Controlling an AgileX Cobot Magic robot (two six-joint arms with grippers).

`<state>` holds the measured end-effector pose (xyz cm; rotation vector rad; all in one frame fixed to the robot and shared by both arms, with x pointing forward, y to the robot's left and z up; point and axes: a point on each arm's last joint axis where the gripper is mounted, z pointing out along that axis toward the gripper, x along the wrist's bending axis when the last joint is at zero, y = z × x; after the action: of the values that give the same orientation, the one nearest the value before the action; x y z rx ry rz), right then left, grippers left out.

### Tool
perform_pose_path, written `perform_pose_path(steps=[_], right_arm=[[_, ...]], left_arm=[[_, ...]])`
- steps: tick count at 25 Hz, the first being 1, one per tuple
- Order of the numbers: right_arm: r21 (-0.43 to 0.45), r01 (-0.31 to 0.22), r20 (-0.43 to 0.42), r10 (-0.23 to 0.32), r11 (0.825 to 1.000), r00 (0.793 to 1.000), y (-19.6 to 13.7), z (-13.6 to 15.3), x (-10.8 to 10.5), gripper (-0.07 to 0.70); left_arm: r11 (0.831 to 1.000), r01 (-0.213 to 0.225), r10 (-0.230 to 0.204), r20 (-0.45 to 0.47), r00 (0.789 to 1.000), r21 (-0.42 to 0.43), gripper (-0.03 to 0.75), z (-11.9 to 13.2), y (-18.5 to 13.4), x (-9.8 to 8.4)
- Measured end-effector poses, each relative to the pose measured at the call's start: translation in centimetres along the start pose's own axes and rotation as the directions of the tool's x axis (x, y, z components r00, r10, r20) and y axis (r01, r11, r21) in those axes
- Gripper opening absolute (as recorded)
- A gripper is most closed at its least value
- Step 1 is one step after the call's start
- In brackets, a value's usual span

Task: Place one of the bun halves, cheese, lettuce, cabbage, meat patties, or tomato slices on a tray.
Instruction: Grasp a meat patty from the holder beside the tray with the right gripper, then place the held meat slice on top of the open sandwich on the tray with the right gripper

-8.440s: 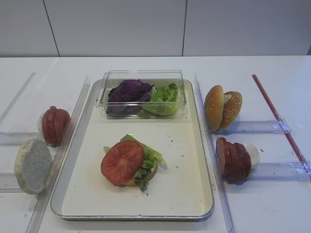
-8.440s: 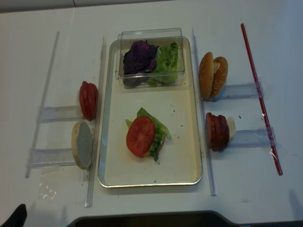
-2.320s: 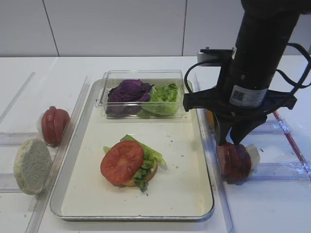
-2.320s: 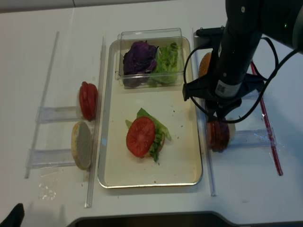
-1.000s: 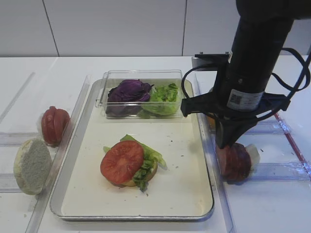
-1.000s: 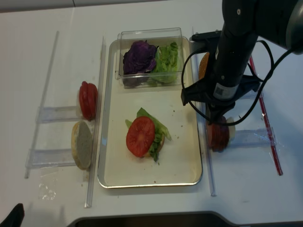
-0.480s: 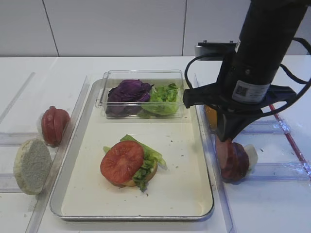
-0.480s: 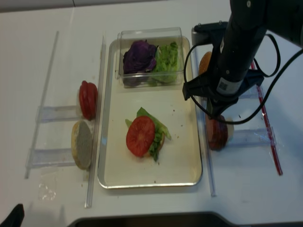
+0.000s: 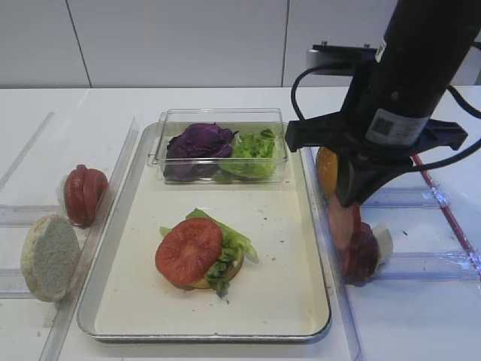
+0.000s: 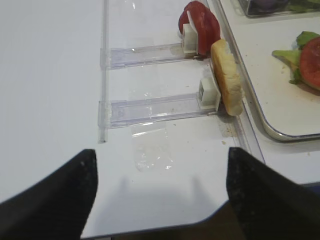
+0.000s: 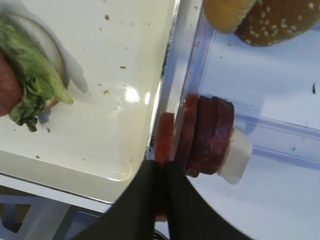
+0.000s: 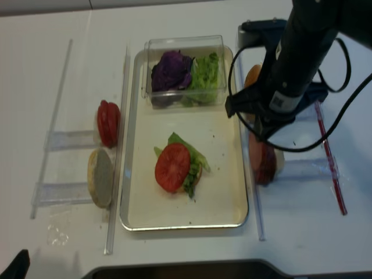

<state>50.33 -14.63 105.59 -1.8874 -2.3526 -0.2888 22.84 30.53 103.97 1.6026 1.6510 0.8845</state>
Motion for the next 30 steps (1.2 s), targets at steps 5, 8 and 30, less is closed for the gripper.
perform_pose_path(steps=[5, 8, 30], right_arm=[[-0.031, 0.010, -0.009, -0.011, 0.999, 1.000, -0.5, -1.2, 0.1, 0.087], [-0.034, 0.029, -0.007, -0.030, 0.999, 1.000, -0.6, -1.3, 0.1, 0.087], [-0.093, 0.157, -0.076, -0.165, 0.983, 0.983, -0.2, -1.4, 0.8, 0.085]], left_arm=[[1.000, 0.001, -0.001, 0.000, 1.000, 0.000, 0.532, 0.0, 0.0, 0.0], [1.000, 0.001, -0.001, 0.000, 1.000, 0.000, 0.532, 0.0, 0.0, 0.0], [1.000, 0.002, -0.002, 0.000, 1.000, 0.000, 0.532, 0.0, 0.0, 0.0]])
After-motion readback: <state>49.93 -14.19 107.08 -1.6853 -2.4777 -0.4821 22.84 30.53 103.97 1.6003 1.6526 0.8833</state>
